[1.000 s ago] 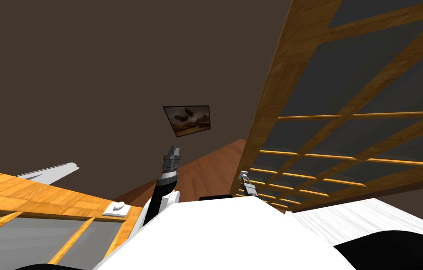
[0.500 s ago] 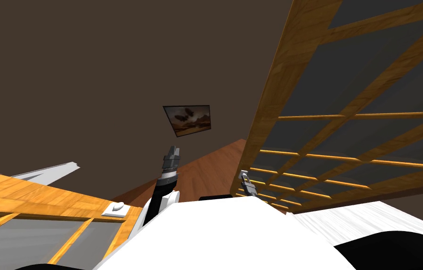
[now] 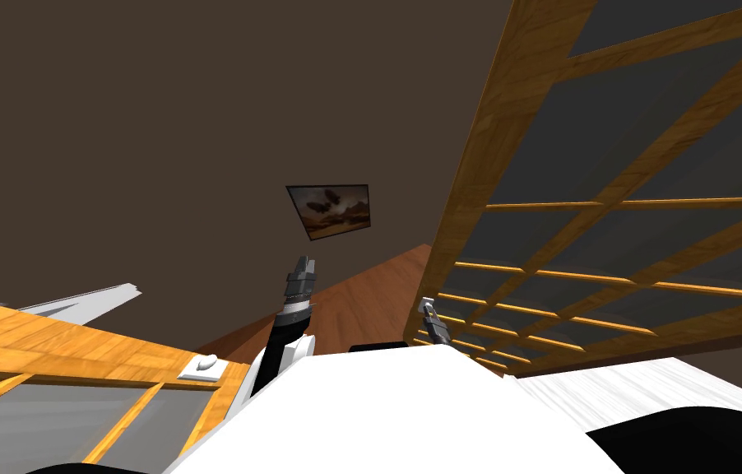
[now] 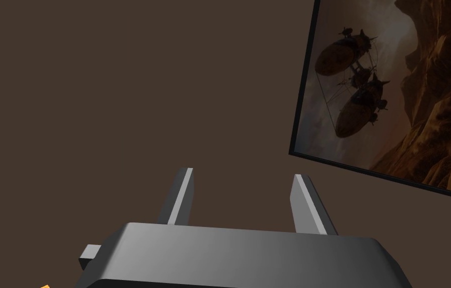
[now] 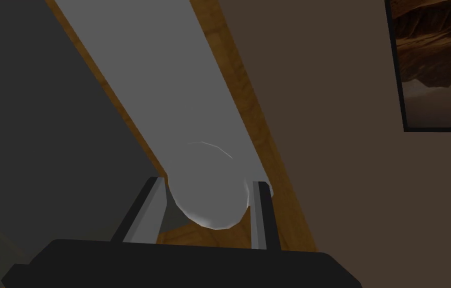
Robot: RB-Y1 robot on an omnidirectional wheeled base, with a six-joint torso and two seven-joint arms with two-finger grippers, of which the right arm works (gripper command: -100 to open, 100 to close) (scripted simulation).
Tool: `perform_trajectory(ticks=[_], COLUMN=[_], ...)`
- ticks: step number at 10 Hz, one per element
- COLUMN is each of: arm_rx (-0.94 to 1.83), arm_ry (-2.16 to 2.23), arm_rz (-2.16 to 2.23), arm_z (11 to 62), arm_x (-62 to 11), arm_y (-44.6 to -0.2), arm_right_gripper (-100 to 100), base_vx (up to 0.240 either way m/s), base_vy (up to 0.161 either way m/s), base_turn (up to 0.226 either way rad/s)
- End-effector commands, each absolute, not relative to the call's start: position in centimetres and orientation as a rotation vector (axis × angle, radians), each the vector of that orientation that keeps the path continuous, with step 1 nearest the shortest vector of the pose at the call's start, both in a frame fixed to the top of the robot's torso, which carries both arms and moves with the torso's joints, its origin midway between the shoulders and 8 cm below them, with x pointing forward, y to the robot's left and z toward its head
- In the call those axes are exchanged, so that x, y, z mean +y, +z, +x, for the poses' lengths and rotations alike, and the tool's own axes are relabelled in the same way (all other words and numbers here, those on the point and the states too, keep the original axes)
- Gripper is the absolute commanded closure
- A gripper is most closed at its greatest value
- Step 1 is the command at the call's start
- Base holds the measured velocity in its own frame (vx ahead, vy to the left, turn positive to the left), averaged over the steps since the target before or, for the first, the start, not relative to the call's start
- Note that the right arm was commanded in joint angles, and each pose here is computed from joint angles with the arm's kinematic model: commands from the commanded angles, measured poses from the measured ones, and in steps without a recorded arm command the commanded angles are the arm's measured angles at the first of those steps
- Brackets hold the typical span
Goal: Push the door open
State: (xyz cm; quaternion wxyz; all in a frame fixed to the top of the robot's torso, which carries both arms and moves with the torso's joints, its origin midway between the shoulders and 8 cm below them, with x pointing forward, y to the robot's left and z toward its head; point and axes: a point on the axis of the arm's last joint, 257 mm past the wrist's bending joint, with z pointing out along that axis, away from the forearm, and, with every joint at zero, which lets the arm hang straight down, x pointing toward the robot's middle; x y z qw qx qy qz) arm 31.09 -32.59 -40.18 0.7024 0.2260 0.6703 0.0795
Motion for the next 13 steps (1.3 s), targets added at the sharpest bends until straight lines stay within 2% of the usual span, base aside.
perform_trajectory(ticks=[1,13], arm_rx=[1.466,1.337], arm_ry=[0.206,0.448], arm_rz=[0.544,0.806], arm_z=[31.2,32.5], arm_x=[-33.3,-34.2], arm_y=[-39.9,-39.6], arm_right_gripper=[100,100], base_vx=[0.009,0.009], base_vy=[-0.007,-0.008], base_turn=[0.003,0.004])
